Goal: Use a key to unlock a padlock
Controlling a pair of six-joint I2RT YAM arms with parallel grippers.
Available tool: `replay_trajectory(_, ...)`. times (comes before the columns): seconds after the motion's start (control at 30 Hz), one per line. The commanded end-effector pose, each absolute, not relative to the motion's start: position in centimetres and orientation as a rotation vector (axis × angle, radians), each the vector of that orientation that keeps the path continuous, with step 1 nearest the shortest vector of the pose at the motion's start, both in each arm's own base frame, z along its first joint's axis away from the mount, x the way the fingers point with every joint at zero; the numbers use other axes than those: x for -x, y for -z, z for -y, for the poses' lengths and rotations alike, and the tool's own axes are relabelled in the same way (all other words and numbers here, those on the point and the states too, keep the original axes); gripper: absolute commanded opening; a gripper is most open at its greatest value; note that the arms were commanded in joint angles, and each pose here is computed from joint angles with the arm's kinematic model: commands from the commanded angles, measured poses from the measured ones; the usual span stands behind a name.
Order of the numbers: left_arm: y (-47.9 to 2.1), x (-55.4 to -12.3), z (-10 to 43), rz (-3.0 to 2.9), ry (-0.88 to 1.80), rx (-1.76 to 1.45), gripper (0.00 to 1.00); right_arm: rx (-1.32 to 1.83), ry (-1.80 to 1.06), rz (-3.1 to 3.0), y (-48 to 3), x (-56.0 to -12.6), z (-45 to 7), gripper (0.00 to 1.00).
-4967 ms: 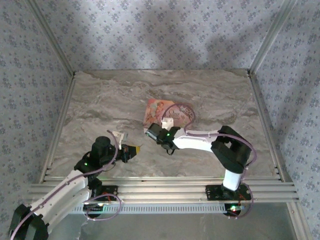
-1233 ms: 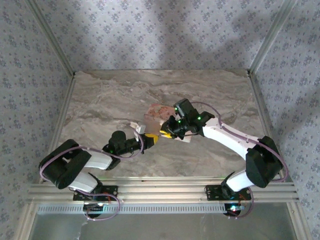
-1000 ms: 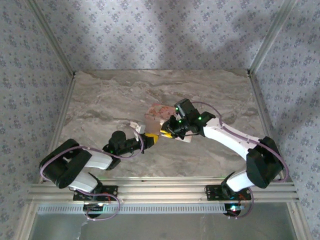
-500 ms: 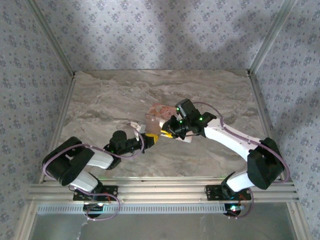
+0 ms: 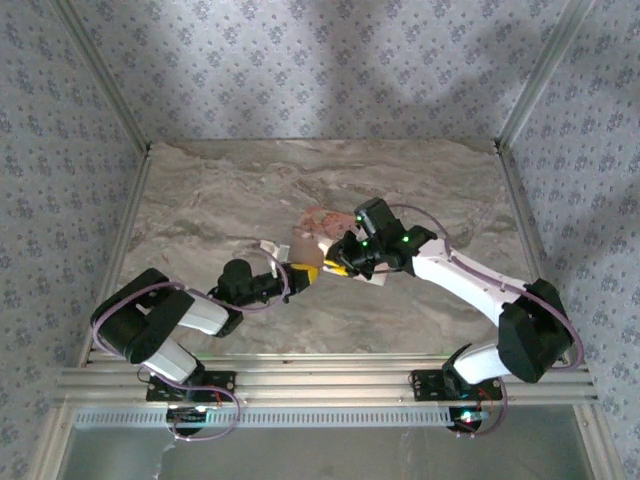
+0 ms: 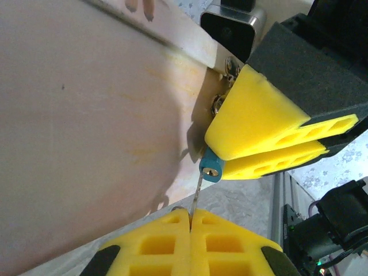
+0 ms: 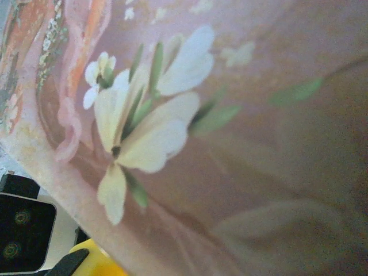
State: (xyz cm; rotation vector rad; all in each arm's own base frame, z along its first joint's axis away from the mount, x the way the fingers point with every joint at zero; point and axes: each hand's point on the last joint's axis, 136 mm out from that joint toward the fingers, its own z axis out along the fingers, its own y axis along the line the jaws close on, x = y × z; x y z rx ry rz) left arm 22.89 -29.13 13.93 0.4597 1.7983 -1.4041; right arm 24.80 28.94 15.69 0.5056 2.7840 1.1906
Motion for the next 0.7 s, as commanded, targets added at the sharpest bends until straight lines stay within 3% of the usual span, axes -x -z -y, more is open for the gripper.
replay_trajectory(0.0, -16.5, -23.0, 29.4, -1.687, 1.462, -0.475, 0.00, -0.457, -1.258, -2.748, -17.0, -24.6, -29.1, 0.00)
replay_trajectory(0.67, -16.2, -22.9, 30.4, -1.715, 1.533, -0.494, 0.00, -0.426, -1.296, -2.734, -17.3, -24.6, -29.5, 0.00)
